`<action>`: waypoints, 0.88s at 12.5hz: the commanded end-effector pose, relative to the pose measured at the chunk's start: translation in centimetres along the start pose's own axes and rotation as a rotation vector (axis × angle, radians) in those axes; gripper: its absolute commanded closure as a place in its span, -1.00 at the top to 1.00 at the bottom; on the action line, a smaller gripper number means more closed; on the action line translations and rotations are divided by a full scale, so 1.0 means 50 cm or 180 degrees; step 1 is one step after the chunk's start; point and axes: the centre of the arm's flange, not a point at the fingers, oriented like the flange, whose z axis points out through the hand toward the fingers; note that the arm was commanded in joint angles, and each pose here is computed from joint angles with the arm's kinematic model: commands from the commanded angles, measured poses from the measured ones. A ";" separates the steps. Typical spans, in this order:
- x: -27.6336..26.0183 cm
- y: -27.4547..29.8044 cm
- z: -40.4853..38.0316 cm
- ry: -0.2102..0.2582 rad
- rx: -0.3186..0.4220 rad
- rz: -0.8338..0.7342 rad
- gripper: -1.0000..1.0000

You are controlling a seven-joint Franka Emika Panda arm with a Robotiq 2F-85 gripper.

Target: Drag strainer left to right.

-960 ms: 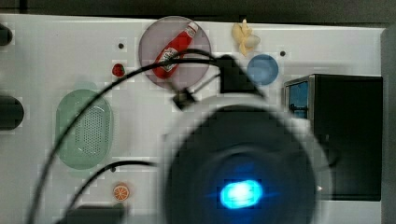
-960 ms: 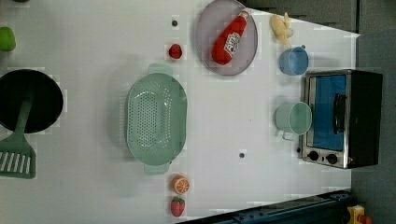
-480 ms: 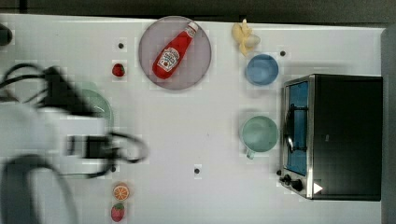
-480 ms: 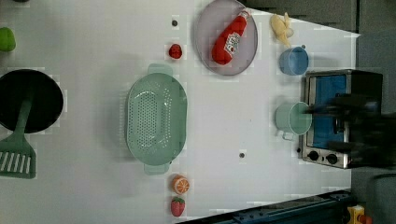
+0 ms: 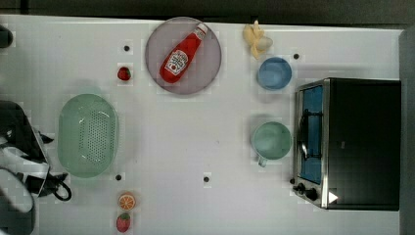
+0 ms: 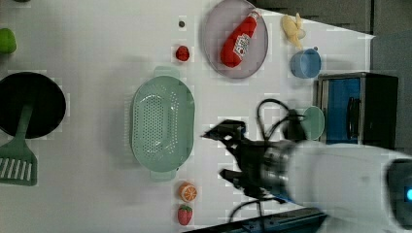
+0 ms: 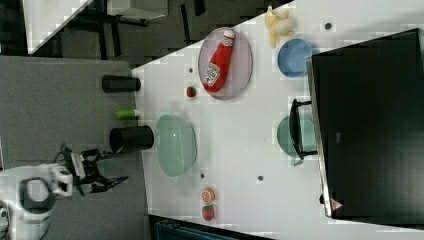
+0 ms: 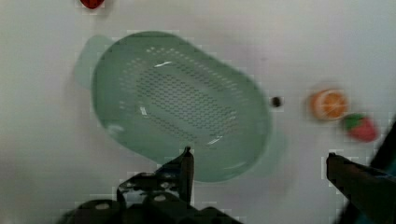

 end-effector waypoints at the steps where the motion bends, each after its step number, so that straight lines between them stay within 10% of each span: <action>1: 0.087 -0.027 0.099 -0.0142 0.0057 0.1050 1.00; 11: 0.104 -0.059 0.466 -0.0630 -0.0007 0.1366 1.00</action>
